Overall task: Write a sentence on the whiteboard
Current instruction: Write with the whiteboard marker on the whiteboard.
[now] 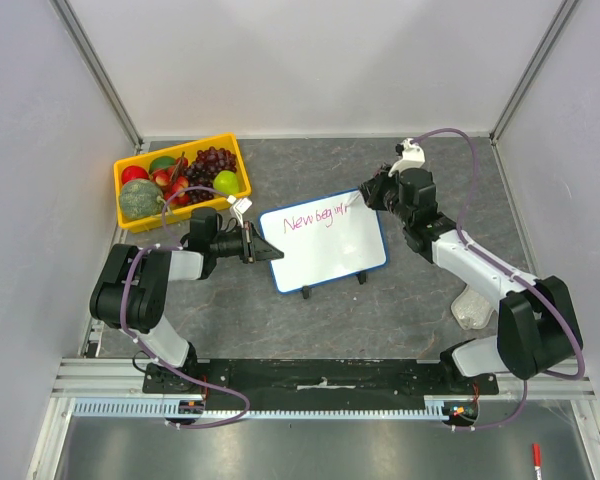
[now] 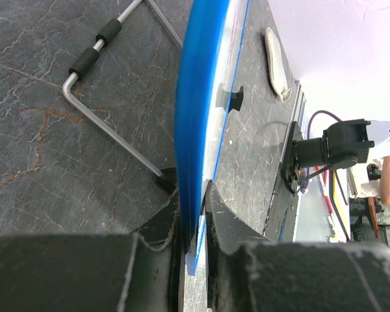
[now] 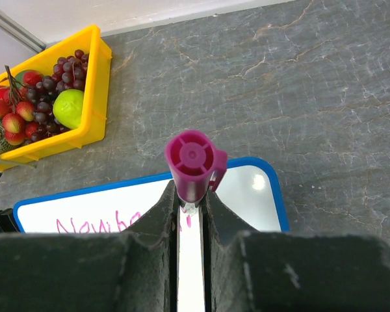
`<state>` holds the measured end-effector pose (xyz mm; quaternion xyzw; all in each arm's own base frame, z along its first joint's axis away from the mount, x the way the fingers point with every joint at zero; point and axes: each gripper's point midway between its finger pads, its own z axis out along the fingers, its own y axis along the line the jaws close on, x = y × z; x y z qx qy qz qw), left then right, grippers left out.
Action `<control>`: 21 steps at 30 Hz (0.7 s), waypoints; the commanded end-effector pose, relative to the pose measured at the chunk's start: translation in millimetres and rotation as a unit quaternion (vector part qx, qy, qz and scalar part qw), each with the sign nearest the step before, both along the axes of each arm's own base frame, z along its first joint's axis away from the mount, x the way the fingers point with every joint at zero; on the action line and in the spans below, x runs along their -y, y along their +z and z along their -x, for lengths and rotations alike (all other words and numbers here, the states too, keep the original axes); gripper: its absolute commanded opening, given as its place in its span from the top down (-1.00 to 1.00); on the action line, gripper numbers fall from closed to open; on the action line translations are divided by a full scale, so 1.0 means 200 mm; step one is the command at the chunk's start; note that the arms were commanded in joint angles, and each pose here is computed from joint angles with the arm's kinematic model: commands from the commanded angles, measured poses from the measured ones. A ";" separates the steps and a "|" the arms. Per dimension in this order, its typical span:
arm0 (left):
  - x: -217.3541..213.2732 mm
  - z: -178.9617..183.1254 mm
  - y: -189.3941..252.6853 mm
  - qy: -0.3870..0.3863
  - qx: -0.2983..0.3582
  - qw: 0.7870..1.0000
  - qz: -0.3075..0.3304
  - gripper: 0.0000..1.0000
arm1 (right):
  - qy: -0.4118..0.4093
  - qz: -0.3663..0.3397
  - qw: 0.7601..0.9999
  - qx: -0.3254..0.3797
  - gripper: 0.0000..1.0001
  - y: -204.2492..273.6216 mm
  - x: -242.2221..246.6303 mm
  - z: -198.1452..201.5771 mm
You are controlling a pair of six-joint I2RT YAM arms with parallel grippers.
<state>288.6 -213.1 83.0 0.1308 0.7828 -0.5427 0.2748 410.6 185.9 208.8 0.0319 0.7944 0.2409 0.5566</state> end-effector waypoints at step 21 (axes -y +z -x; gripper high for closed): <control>-0.02 -0.06 -0.04 0.021 0.026 0.999 -0.031 0.96 | -0.009 0.007 1.000 -0.005 1.00 -0.04 0.06 0.03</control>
